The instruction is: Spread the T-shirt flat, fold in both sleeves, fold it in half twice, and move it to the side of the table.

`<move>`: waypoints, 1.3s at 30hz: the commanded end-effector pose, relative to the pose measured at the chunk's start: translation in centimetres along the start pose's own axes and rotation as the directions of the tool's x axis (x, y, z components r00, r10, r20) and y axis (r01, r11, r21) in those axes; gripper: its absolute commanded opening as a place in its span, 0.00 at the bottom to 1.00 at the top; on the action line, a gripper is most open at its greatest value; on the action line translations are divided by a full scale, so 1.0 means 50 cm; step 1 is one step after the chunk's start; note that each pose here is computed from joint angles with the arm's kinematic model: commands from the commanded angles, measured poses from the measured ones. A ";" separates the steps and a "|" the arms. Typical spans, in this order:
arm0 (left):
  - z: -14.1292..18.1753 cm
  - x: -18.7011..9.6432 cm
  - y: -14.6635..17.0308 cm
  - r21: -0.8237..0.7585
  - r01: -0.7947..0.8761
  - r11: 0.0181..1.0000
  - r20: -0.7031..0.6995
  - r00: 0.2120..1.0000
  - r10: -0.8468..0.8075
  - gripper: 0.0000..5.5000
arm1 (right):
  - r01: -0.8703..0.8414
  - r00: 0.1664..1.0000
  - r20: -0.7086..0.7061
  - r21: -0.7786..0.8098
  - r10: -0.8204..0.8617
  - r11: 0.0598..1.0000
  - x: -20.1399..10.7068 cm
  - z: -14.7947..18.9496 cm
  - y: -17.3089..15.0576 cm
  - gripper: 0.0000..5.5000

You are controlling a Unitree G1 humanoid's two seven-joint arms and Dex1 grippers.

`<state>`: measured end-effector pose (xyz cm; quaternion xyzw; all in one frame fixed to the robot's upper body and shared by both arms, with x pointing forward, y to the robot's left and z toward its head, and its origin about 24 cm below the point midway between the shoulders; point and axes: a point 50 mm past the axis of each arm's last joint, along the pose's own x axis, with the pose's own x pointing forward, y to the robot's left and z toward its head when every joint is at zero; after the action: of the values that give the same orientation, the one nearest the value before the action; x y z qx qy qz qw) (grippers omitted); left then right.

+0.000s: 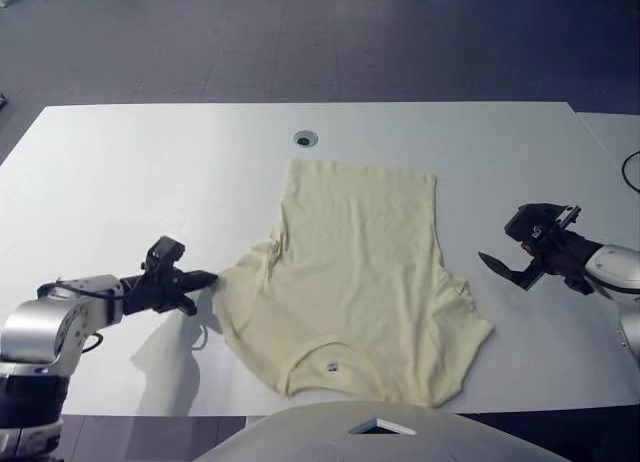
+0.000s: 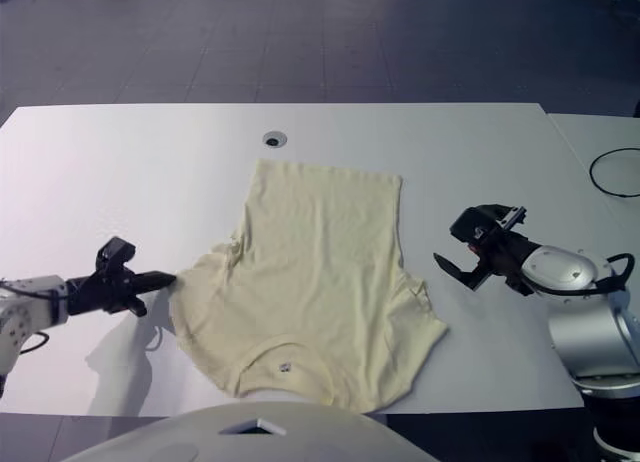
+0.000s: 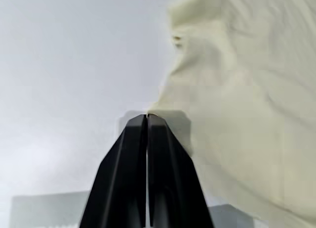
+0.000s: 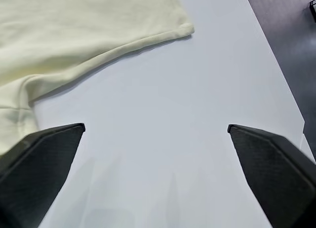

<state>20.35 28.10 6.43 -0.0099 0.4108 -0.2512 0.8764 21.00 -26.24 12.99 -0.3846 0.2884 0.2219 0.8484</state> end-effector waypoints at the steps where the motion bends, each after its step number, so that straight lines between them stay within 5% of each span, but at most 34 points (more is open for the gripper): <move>1: -0.020 0.005 0.058 -0.053 -0.172 0.984 -0.077 0.983 0.168 0.00 | 0.015 1.000 0.005 -0.016 -0.015 1.000 0.006 0.005 -0.011 0.98; 8: 0.002 -0.013 0.102 -0.079 -0.270 0.959 -0.046 0.962 0.267 0.00 | 0.029 1.000 0.008 -0.014 -0.029 0.999 0.011 0.007 -0.016 0.98; 17: 0.066 -0.086 0.039 0.002 -0.273 0.962 0.034 0.961 0.273 0.00 | 0.013 1.000 0.019 -0.010 -0.013 1.000 0.019 0.009 -0.006 0.98; 27: 0.154 -0.053 -0.054 0.161 -0.115 0.980 0.068 0.992 0.105 0.00 | 0.045 0.999 -0.008 0.062 -0.045 0.997 -0.002 -0.005 0.034 0.98; 39: 0.120 -0.023 -0.145 0.179 0.062 0.982 -0.008 0.998 -0.061 0.00 | 0.053 0.999 -0.006 0.069 -0.053 0.996 -0.003 -0.003 0.039 0.98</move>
<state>21.30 21.89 13.15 0.0574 0.3832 -0.3033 0.8706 19.80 -25.15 11.90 -0.3663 0.2899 0.1947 0.8624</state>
